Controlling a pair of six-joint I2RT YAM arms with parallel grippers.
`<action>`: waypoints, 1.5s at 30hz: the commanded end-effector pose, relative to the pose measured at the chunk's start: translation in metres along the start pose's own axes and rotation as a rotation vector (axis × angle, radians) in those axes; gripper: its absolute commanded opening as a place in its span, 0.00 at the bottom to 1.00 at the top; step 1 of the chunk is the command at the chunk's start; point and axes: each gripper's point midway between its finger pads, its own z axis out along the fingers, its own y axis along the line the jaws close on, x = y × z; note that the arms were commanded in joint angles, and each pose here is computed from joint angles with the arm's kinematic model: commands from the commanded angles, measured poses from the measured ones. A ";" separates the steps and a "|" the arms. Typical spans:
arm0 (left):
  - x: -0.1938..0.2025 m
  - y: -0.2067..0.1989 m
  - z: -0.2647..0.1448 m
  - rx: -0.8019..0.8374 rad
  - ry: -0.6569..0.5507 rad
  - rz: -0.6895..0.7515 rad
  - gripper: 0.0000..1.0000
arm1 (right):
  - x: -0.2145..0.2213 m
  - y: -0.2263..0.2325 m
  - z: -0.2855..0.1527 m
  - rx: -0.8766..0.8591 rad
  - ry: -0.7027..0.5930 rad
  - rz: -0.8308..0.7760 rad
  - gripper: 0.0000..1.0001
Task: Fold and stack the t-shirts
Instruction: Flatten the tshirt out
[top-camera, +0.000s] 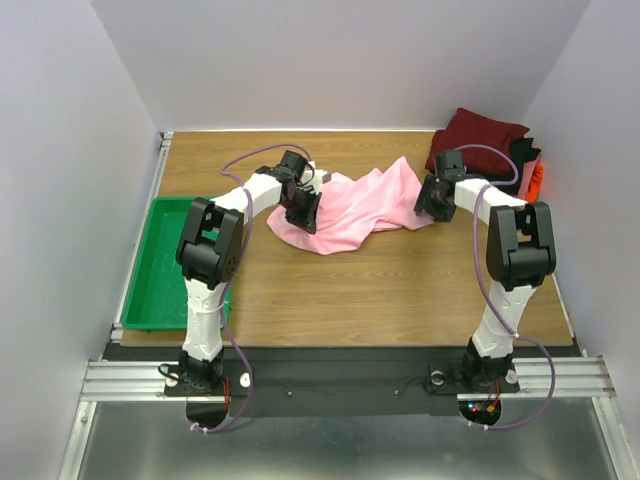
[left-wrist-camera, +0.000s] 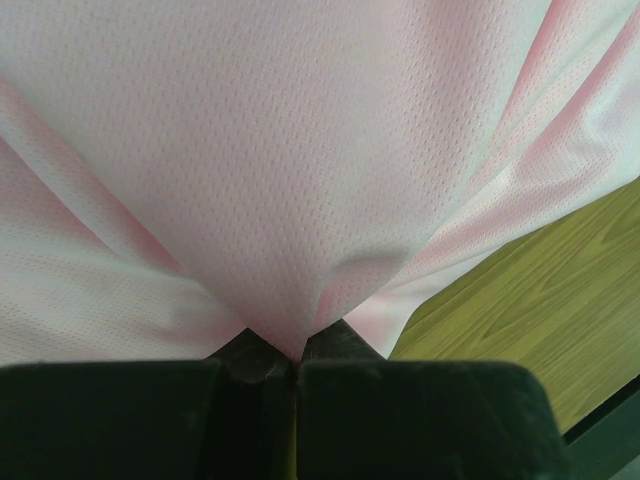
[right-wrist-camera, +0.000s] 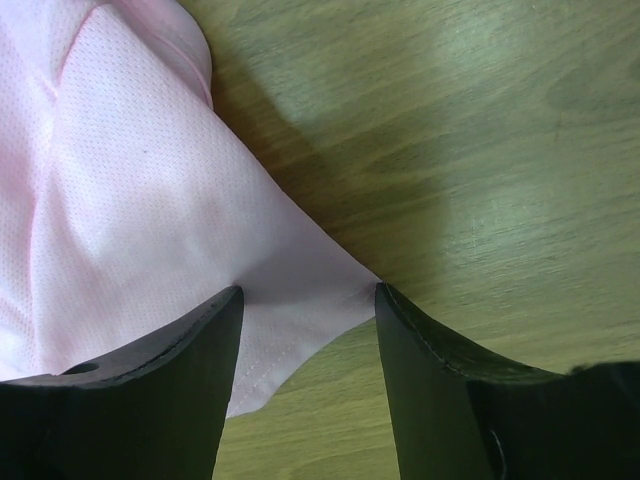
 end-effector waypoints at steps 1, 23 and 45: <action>-0.013 -0.002 -0.012 -0.006 -0.032 0.018 0.00 | -0.002 0.001 0.008 0.008 -0.017 -0.001 0.61; -0.006 -0.002 -0.018 -0.016 -0.026 0.014 0.00 | -0.048 0.013 -0.013 -0.044 -0.122 -0.112 0.77; 0.001 0.003 -0.021 -0.061 -0.002 -0.005 0.00 | 0.020 0.019 -0.004 -0.222 0.096 -0.080 0.71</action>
